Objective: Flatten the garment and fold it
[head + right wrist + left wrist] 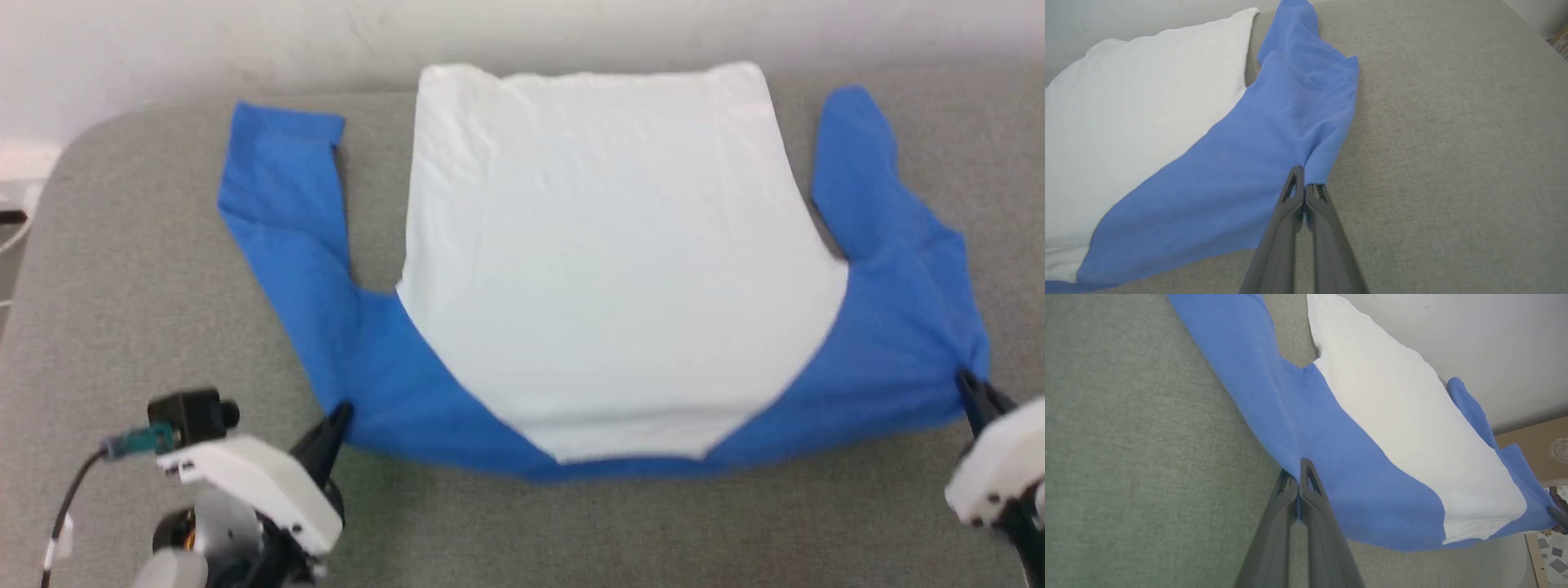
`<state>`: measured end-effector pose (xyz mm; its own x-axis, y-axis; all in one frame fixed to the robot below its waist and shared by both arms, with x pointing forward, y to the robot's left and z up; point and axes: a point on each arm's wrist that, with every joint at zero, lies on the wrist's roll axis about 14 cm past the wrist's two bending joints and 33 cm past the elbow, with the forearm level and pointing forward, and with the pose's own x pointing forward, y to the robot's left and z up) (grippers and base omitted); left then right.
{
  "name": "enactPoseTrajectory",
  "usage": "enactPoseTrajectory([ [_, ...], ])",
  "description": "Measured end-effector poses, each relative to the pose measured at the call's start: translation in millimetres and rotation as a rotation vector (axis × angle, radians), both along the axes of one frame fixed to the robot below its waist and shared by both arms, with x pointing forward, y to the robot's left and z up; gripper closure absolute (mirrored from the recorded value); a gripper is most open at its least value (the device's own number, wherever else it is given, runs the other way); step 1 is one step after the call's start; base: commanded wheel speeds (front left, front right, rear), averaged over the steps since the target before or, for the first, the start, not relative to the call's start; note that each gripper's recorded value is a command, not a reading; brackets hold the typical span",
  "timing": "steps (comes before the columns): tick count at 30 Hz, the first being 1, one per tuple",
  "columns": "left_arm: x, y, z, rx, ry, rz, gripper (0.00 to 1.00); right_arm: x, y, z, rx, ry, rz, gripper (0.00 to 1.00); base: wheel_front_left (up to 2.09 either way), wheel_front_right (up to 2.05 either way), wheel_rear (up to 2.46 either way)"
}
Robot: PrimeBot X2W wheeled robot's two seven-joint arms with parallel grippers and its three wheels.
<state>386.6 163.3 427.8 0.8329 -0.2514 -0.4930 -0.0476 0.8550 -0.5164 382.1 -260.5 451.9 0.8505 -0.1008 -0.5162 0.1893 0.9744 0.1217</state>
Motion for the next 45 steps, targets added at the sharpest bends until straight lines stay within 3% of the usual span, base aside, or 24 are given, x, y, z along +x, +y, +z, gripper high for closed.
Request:
enactPoseTrajectory([
  [13, -77.3, -8.2, -11.1, -0.033, 0.129, 0.024, 1.0, -70.9, -19.3, -23.2, 0.01, 0.144, -0.069, 1.0, 0.0, 0.0, 0.0],
  [24, -81.5, -17.8, -40.4, -0.02, 0.188, 0.023, 0.98, -79.2, 1.6, -73.6, 0.022, 0.263, -0.016, 1.0, 0.0, 0.0, 0.0],
  [25, -79.2, -18.2, -40.7, -0.02, 0.18, 0.024, 0.42, -77.7, 3.6, -74.9, 0.024, 0.259, -0.011, 0.91, 0.0, 0.0, 0.0],
  [26, -77.6, -18.4, -40.6, -0.022, 0.172, 0.026, 0.0, -75.9, 6.0, -75.2, 0.024, 0.252, -0.004, 0.58, 0.0, 0.0, 0.0],
  [27, -76.2, -17.8, -40.1, -0.025, 0.162, 0.035, 0.0, -74.3, 8.0, -74.8, 0.024, 0.242, 0.001, 0.0, 0.0, 0.0, 0.0],
  [35, -63.0, -0.2, -19.6, -0.018, 0.04, 0.108, 0.0, -55.2, 2.0, -37.8, -0.009, 0.038, -0.015, 0.0, 0.0, 0.0, 0.0],
  [45, -7.7, 62.1, 42.6, 0.232, -0.283, 0.217, 0.0, -22.0, 6.8, 36.8, -0.117, -0.364, 0.005, 0.0, 0.0, 0.0, 0.0],
])
